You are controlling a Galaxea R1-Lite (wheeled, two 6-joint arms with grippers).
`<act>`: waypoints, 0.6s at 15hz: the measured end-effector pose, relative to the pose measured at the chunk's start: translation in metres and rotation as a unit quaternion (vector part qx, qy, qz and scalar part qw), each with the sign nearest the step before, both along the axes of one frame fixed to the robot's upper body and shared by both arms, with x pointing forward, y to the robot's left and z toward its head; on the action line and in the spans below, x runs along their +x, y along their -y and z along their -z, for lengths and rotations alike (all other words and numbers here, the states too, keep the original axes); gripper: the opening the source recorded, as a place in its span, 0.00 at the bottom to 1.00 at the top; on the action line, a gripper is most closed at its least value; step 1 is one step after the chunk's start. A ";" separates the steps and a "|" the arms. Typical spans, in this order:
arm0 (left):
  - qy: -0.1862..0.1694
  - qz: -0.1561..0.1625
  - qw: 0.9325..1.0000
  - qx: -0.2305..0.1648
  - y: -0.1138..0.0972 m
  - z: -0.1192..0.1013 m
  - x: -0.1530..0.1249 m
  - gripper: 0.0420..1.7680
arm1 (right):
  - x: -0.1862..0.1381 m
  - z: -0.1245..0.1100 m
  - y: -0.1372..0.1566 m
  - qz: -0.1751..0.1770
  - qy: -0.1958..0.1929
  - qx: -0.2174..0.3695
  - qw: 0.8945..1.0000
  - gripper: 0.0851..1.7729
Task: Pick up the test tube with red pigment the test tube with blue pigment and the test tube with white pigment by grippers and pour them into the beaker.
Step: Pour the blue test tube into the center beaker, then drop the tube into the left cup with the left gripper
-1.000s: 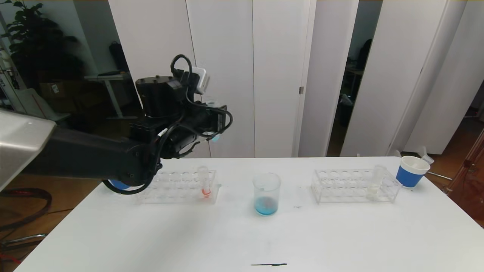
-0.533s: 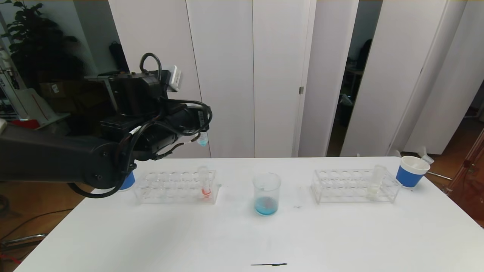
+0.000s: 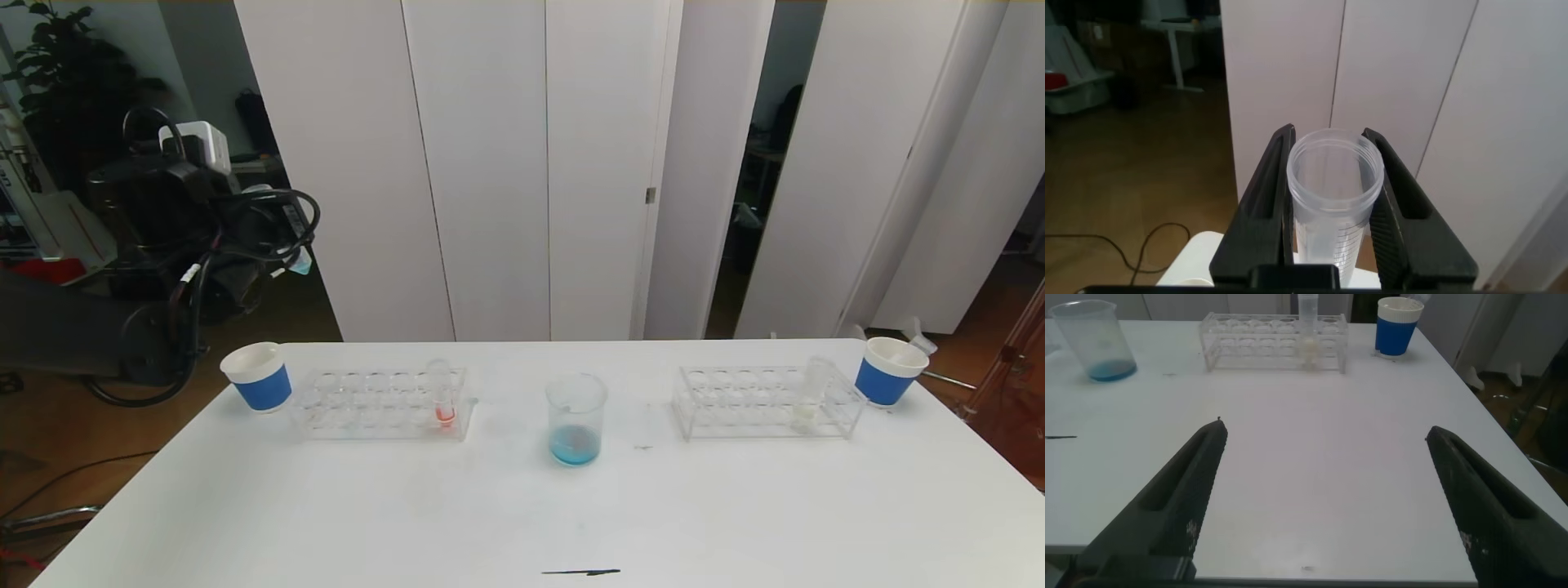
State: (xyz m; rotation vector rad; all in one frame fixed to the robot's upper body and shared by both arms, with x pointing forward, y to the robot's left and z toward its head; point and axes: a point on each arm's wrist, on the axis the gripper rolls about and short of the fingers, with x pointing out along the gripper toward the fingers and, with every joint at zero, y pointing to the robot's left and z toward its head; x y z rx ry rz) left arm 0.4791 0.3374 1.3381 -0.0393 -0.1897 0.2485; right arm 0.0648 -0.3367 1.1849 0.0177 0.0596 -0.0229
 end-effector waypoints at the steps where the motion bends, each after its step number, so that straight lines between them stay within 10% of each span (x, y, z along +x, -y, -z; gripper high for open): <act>1: 0.009 -0.030 0.999 0.021 -0.016 0.005 0.005 0.33 | 0.000 0.000 0.000 0.000 0.000 0.000 1.000 0.98; 9: -0.032 -0.119 0.990 0.064 -0.089 0.085 0.033 0.33 | 0.000 0.000 0.000 0.000 0.000 0.000 1.000 0.98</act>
